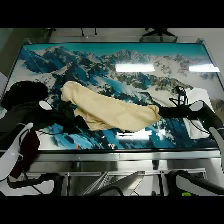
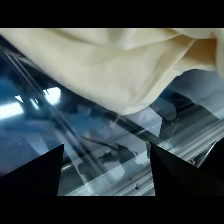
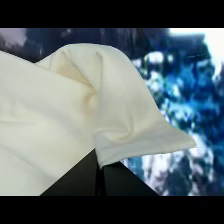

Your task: Fold the shirts.

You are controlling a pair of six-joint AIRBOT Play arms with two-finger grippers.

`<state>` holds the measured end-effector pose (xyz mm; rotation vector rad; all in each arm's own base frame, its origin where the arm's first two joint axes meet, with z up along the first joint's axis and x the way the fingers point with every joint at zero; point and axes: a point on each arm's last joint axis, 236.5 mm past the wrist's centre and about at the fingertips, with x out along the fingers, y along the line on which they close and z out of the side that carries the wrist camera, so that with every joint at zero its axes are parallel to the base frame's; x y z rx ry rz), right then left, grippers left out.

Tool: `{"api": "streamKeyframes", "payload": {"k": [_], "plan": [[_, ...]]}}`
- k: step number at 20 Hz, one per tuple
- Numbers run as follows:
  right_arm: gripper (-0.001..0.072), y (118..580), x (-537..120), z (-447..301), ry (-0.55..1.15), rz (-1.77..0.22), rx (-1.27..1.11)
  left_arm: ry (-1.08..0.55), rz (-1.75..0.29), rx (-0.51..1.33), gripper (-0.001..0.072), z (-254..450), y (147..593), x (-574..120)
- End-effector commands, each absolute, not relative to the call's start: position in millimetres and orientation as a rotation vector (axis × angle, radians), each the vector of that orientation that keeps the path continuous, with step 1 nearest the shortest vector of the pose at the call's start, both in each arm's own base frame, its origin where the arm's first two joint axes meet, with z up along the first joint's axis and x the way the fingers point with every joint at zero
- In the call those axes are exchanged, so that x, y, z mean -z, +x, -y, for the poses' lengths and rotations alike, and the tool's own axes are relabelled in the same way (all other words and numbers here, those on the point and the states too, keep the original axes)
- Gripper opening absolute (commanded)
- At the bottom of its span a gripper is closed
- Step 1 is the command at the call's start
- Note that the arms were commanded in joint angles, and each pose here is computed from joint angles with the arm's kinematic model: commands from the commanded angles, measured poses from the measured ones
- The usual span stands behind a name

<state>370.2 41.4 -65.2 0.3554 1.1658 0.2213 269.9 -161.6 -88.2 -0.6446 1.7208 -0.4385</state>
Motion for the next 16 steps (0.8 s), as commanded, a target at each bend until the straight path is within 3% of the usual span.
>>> {"api": "streamKeyframes", "payload": {"k": [1, 6, 8, 9, 13, 16], "plan": [[0.0014, 366, 65, -45, 0.351, -1.180, -0.245, -0.694, -1.609, 0.365, 0.0578, 185, 269, 113], [0.0014, 363, 66, -47, 0.349, -1.193, -0.256, -0.687, -1.422, 0.296, 0.0572, 192, 310, 118], [0.0014, 361, 66, -48, 0.350, -1.200, -0.261, -0.678, -1.392, 0.289, 0.0096, 188, 319, 117], [0.0013, 361, 65, -48, 0.349, -1.198, -0.261, -0.667, -1.388, 0.311, 0.0016, 188, 321, 113], [0.0013, 366, 43, -42, 0.337, -1.135, -0.255, -0.653, -1.361, 0.435, 0.0014, 189, 332, 65], [0.0013, 378, -20, -26, 0.310, -0.982, -0.238, -0.597, -1.198, 0.557, 0.0014, 181, 347, -30]]}}
